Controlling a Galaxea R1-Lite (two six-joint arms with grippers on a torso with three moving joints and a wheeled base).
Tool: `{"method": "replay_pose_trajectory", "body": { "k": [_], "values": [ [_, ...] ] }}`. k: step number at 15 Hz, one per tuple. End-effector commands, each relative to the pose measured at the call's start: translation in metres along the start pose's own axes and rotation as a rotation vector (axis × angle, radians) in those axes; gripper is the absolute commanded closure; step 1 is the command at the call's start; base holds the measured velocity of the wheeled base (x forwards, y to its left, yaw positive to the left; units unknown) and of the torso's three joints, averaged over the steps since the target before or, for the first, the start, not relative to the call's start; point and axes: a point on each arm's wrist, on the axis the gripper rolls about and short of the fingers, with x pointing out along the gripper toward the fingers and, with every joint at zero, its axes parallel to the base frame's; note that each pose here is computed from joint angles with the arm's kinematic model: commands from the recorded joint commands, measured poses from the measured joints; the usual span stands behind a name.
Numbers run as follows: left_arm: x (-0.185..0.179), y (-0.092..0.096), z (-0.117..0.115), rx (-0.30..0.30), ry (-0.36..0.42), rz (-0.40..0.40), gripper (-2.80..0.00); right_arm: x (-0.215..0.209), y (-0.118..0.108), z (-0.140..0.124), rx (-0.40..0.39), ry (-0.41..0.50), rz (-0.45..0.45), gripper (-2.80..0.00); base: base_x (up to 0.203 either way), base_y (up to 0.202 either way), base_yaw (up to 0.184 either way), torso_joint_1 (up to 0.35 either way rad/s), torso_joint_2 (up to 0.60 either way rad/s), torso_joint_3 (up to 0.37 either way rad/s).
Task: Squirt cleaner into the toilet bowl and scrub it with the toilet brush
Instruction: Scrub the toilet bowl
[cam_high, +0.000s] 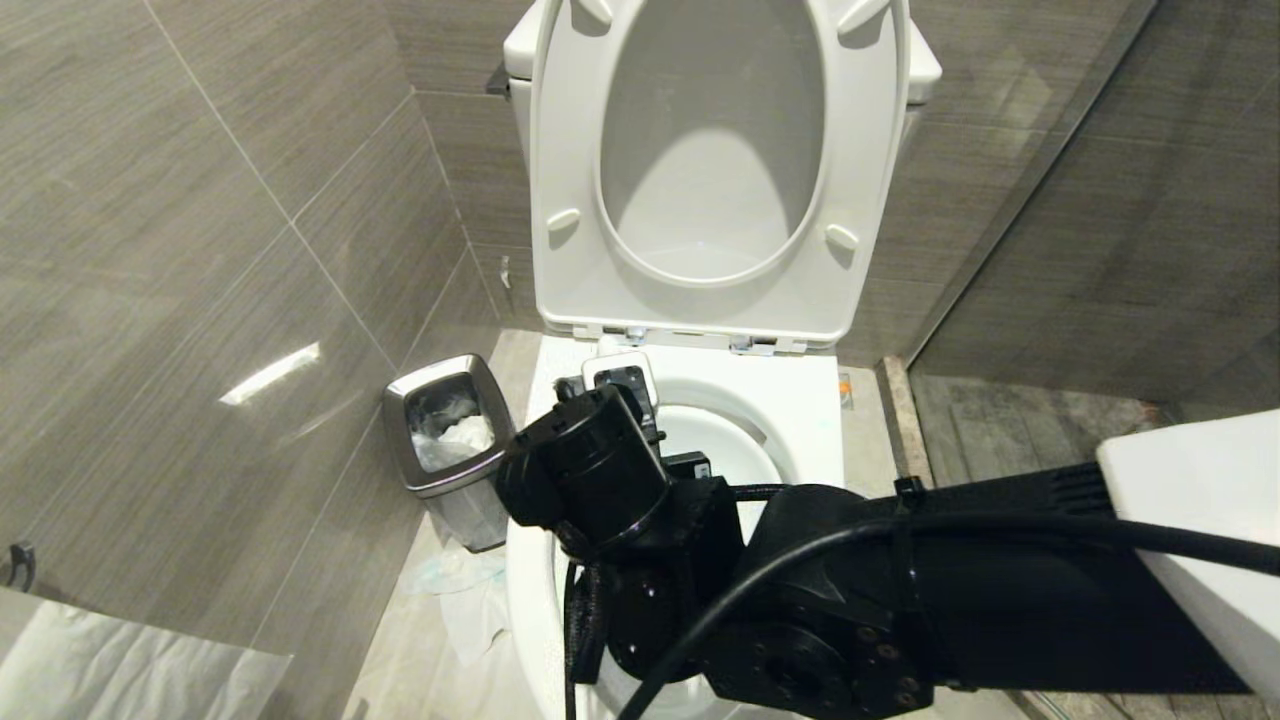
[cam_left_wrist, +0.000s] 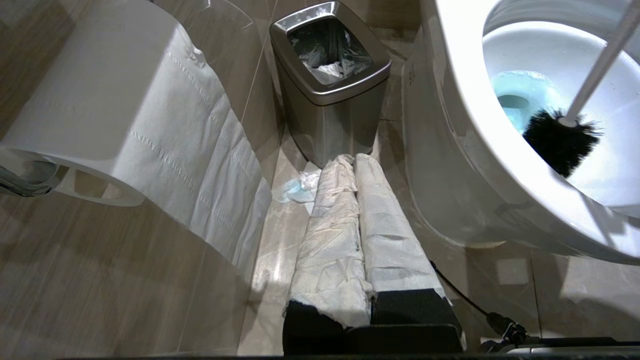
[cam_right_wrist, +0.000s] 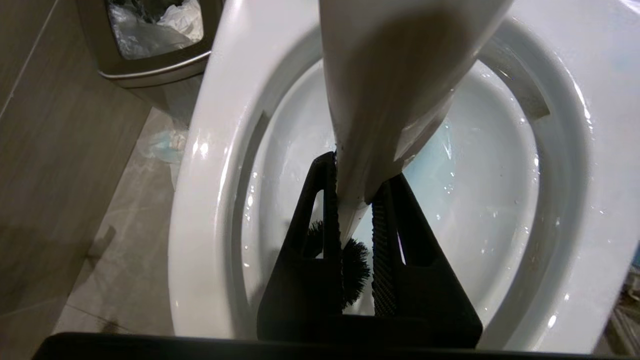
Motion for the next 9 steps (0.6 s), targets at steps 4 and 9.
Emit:
{"method": "replay_pose_trajectory", "body": {
  "k": [4, 9],
  "values": [
    [0.0, 0.0, 0.0, 0.0, -0.001, 0.001, 0.0, -0.026, -0.029, -0.001, 0.013, 0.022, -0.009, 0.0, 0.0, 0.0, 0.0, 0.0, 0.0, 0.0],
    [0.0, 0.0, 0.0, 0.0, -0.001, 0.0, 0.0, -0.036, -0.047, -0.004, 0.027, 0.036, -0.023, 0.0, 0.0, 0.0, 0.0, 0.0, 0.0, 0.0]
  ]
}}
